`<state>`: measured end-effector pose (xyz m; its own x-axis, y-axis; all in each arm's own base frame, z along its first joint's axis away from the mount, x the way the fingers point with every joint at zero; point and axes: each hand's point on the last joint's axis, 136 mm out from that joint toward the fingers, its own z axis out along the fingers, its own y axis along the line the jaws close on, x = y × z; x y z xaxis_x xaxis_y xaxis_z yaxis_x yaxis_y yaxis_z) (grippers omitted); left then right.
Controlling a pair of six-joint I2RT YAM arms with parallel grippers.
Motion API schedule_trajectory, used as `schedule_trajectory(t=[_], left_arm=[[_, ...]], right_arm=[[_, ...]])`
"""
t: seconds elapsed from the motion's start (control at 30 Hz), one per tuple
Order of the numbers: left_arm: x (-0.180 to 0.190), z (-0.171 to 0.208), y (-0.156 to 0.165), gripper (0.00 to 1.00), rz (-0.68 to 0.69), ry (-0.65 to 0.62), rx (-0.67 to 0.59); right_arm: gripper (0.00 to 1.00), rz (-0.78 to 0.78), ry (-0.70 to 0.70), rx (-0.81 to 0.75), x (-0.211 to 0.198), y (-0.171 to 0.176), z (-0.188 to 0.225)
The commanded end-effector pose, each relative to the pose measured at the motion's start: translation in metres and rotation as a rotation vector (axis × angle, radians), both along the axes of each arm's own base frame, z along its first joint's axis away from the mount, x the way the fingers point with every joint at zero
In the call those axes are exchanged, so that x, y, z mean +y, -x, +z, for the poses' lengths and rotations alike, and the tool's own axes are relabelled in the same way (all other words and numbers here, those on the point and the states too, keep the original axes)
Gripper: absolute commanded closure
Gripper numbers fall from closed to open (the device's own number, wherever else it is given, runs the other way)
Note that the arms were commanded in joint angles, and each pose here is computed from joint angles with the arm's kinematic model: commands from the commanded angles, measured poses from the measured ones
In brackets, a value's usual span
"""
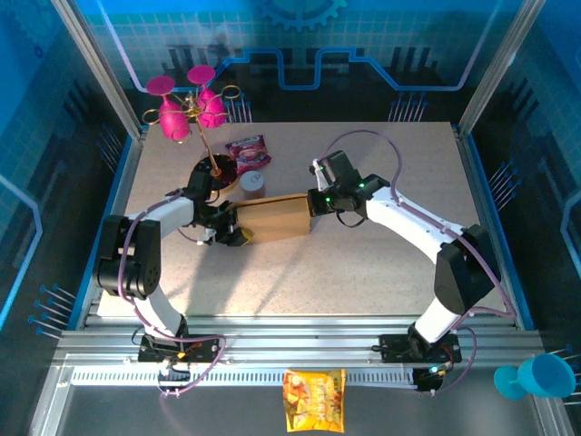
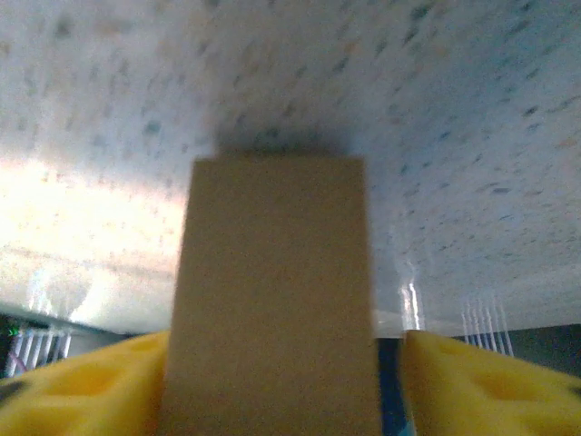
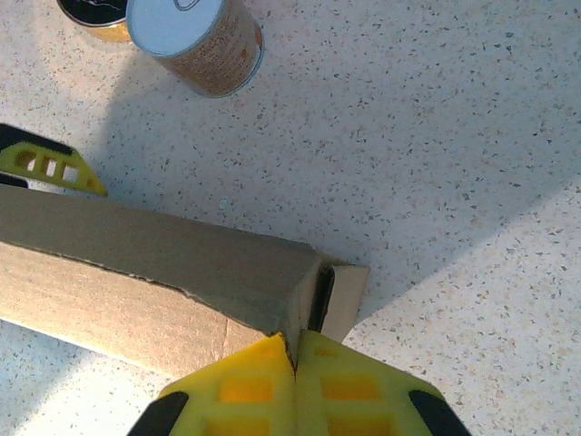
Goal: Fold the paper box
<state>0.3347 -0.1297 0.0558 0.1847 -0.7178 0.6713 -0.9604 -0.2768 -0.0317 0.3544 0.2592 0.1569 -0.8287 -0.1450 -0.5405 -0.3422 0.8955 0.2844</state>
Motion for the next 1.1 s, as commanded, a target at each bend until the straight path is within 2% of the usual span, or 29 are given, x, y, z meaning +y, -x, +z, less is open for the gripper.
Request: schedule_trajectory(t=[0.0,0.2,0.43,0.53,0.6,0.7,0.73,0.77,0.8,0.87,1.0,1.07], left_arm=[[0.017,-0.009,0.001,0.28,0.016,-0.056,-0.017],[0.035,0.016,0.005,0.04,-0.029,-0.098,-0.14],[0.063,0.05,0.031,0.02,-0.103,-0.241,-0.239],[0.073,0.066,0.046,0.08,-0.191,-0.343,-0.285],[0.085,0.082,0.046,0.18,-0.31,-0.462,-0.369],[0.095,0.119,0.035,0.36,-0.601,-0.685,-0.578],[0.094,0.129,0.033,0.39,-0.696,-0.746,-0.638],[0.089,0.139,0.03,0.45,-0.806,-0.796,-0.716],[0.082,0.148,0.029,0.55,-0.91,-0.829,-0.789],[0.069,0.156,0.03,0.67,-1.082,-0.865,-0.897],[0.042,0.158,0.032,0.69,-1.335,-0.865,-1.066],[0.037,0.157,0.03,0.66,-1.392,-0.86,-1.087]], right_arm=[[1.0,0.005,0.131,0.128,-0.016,0.029,-0.043],[1.0,-0.003,0.159,0.1,-0.014,0.023,-0.037],[1.0,-0.002,0.176,0.079,-0.009,0.02,-0.03],[1.0,0.002,0.183,0.072,-0.008,0.021,-0.028],[1.0,-0.004,0.19,0.07,-0.01,0.02,-0.028],[1.0,-0.007,0.194,0.07,-0.01,0.02,-0.029],[1.0,-0.005,0.196,0.071,-0.01,0.02,-0.029],[1.0,-0.005,0.194,0.072,-0.01,0.02,-0.028],[1.0,-0.005,0.195,0.073,-0.01,0.02,-0.029],[1.0,-0.003,0.197,0.077,-0.009,0.02,-0.029],[1.0,0.005,0.196,0.08,-0.008,0.019,-0.029],[1.0,0.007,0.199,0.084,-0.007,0.019,-0.029]])
